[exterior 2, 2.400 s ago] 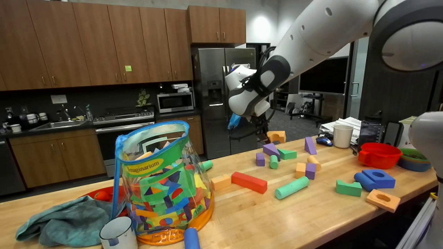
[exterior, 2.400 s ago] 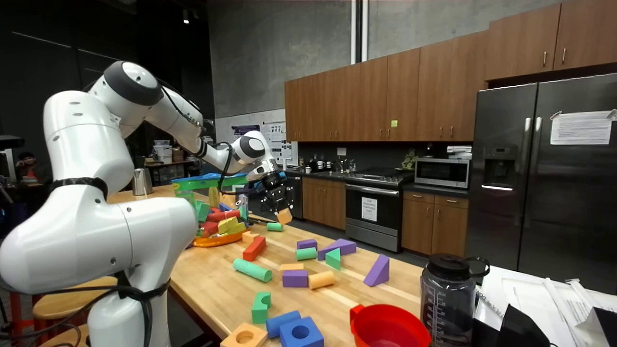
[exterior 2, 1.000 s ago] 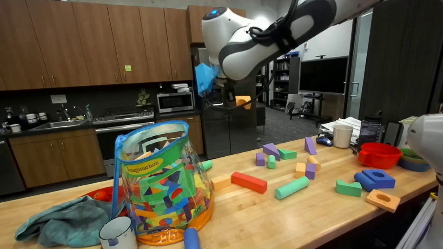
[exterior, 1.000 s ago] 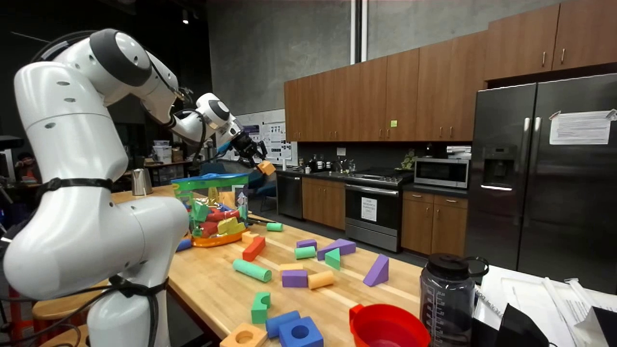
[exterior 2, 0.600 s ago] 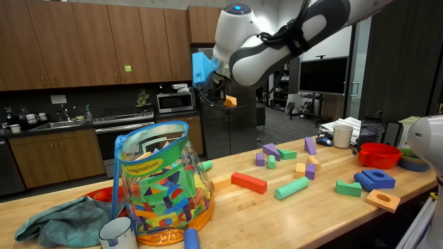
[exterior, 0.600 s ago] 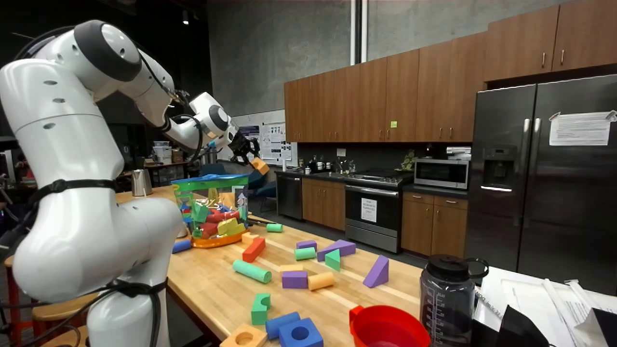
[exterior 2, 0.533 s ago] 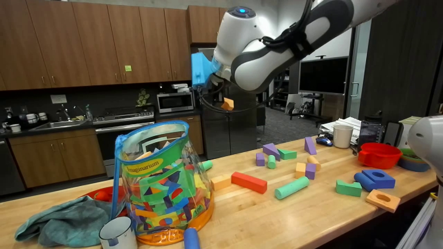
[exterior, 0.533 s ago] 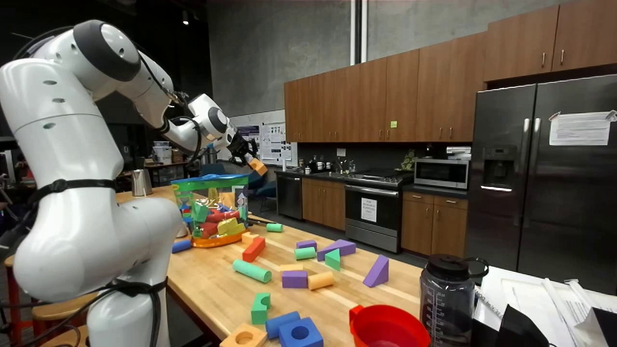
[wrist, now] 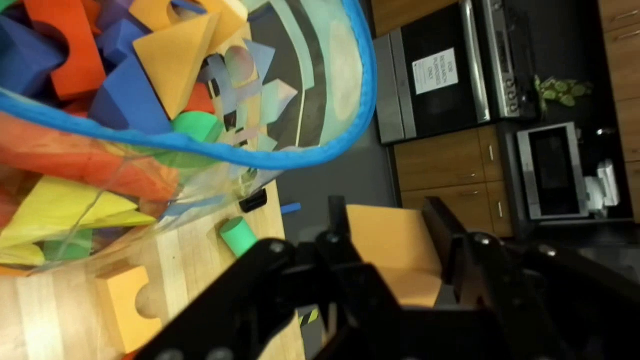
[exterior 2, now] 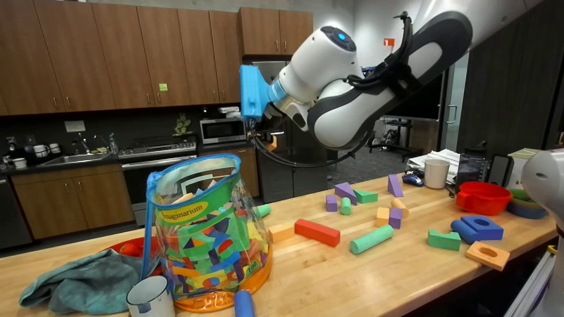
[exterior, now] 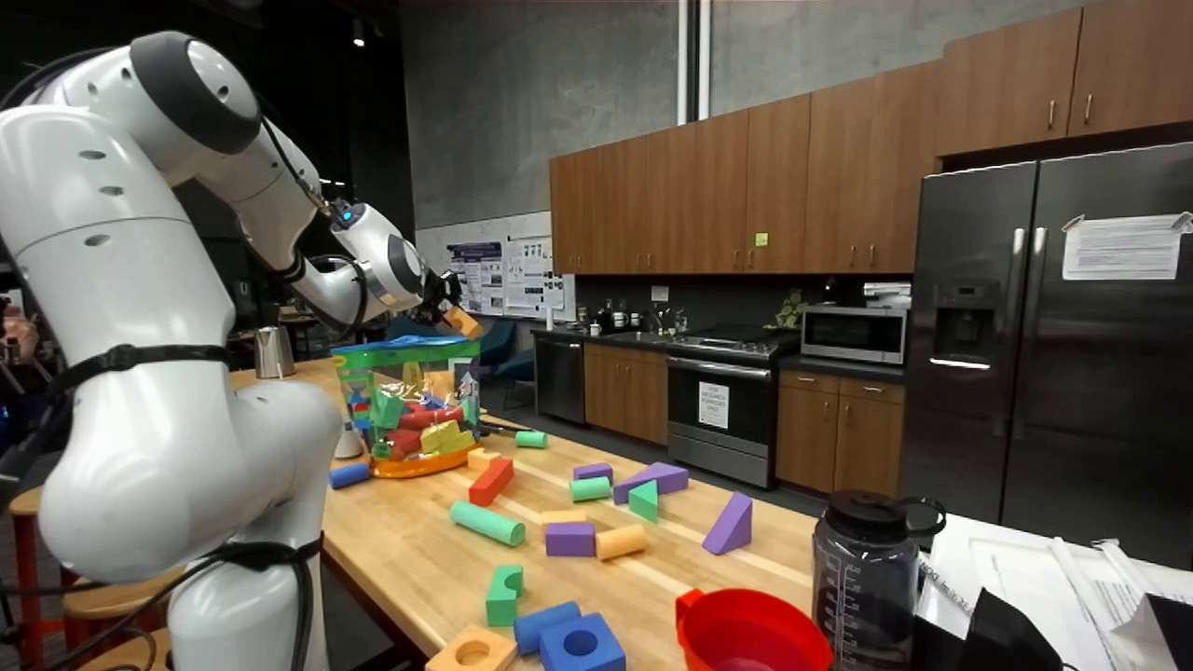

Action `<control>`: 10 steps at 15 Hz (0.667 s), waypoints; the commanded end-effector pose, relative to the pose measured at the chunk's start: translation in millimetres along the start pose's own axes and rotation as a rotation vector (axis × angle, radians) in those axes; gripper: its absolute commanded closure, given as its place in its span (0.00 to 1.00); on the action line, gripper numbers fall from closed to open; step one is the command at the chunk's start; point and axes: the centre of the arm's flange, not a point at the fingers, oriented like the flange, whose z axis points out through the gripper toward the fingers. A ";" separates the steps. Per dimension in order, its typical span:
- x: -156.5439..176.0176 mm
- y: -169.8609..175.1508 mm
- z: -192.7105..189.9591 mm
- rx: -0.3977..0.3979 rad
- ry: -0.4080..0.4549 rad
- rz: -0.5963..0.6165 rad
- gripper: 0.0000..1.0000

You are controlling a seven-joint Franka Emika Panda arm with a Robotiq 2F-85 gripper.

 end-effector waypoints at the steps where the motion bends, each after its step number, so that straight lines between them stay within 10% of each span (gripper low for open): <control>1: -5.9 8.6 -27.4 0.067 -0.117 0.002 0.84; 10: -49.4 88.4 -55.2 0.004 -0.274 -0.130 0.84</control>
